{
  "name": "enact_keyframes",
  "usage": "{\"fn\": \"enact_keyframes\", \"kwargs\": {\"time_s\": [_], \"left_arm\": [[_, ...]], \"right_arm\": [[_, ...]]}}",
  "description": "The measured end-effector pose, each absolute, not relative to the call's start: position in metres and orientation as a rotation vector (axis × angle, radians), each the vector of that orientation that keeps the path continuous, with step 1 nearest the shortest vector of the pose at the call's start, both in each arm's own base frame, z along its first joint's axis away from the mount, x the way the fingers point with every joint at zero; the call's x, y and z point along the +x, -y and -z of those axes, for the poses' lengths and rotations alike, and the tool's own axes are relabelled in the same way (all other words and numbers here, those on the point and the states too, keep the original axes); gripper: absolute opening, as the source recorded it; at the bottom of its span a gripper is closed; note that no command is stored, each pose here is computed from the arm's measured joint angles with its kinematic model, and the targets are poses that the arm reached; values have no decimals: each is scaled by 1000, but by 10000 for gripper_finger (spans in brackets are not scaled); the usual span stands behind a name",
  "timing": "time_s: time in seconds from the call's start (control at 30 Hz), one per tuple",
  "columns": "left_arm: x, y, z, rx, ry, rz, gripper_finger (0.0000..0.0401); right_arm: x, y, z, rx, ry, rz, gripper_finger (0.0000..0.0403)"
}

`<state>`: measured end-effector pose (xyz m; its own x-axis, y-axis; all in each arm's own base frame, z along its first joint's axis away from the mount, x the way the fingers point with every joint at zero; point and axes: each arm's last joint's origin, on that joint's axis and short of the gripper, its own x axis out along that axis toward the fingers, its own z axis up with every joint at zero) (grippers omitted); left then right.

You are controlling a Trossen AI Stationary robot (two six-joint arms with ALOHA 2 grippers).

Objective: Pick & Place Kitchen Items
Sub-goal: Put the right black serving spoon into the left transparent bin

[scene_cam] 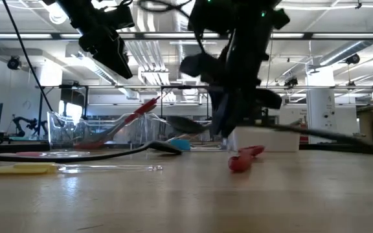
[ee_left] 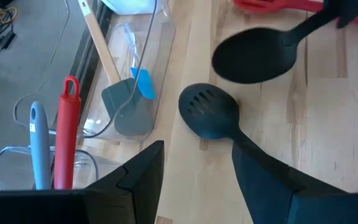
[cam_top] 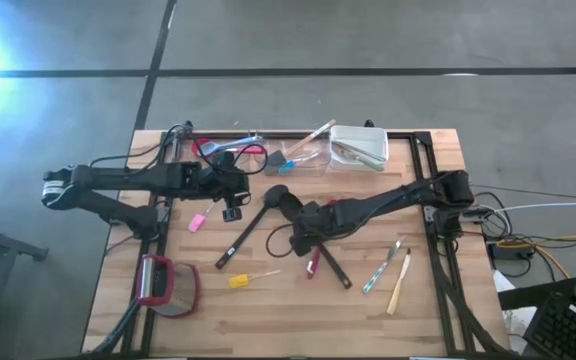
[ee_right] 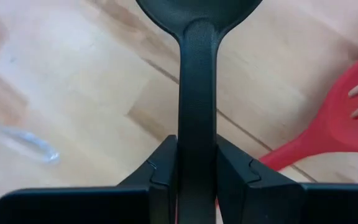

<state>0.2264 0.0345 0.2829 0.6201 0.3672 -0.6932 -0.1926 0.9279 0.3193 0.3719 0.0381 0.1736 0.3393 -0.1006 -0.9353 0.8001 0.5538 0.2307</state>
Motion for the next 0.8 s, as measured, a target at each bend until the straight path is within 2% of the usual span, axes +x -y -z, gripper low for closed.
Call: {"fn": "enact_keyframes", "kwargs": {"time_s": [0.43, 0.8], "left_arm": [[227, -34, -284, 262, -838, -307, 195], [243, -33, -299, 165, -581, -256, 195]], "right_arm": [[327, -38, -256, 509, -1146, 638, 60], [301, -32, -335, 356, -1124, 464, 60]]}}
